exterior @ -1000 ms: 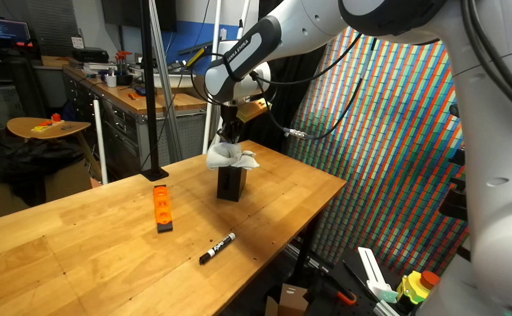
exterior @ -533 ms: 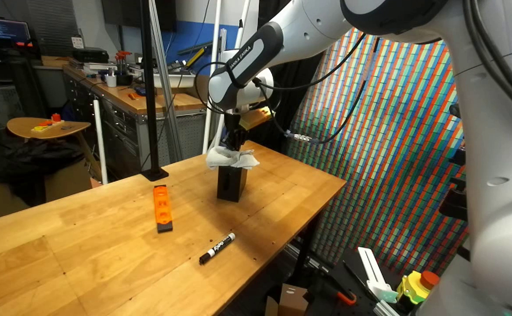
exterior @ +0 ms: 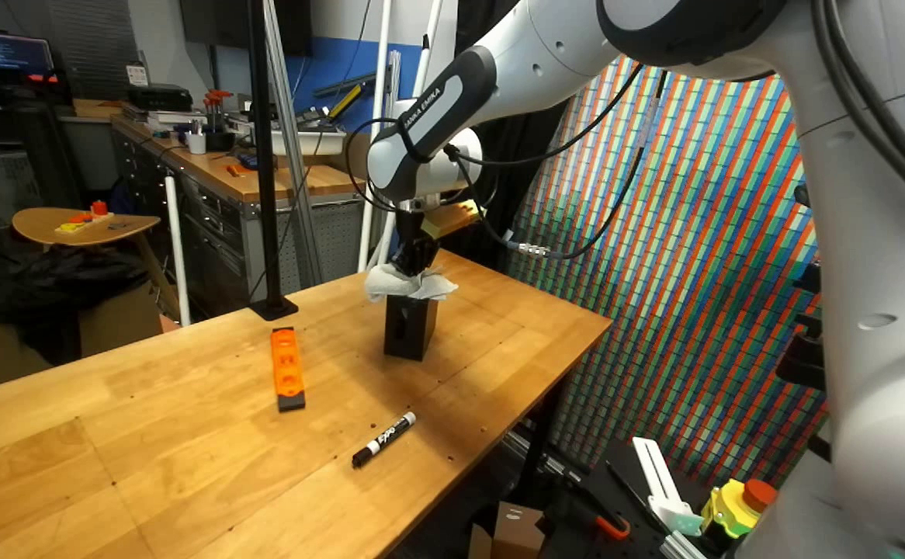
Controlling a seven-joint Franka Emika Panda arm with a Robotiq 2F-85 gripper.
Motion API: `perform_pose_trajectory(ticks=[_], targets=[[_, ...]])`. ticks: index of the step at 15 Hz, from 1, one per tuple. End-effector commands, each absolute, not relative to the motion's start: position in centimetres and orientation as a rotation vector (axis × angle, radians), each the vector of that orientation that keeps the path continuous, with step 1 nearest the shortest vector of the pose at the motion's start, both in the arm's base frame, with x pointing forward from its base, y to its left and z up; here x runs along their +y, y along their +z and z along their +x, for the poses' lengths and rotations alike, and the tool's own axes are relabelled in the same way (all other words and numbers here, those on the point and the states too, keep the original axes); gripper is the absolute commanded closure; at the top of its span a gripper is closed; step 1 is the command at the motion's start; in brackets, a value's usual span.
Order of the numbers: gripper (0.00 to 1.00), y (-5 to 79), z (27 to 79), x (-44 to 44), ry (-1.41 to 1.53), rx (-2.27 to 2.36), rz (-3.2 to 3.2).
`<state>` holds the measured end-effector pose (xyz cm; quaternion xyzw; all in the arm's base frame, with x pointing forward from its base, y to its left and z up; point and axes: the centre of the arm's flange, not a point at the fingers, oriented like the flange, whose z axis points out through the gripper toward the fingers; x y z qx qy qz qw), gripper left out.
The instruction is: Push the box to the right, then pick the cloth and shove it in the box
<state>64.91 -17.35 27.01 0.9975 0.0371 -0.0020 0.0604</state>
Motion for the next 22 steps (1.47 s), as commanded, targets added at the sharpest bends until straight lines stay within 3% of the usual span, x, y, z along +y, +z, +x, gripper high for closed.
perform_pose_trajectory(ticks=[1,10,22], targets=[[1.00,25.4,65.3,-17.2,-0.042,0.121,3.077],[1.00,24.3,66.9,-17.9,-0.098,0.151,3.141],[1.00,29.9,66.6,-16.4,0.009,0.223,3.047]])
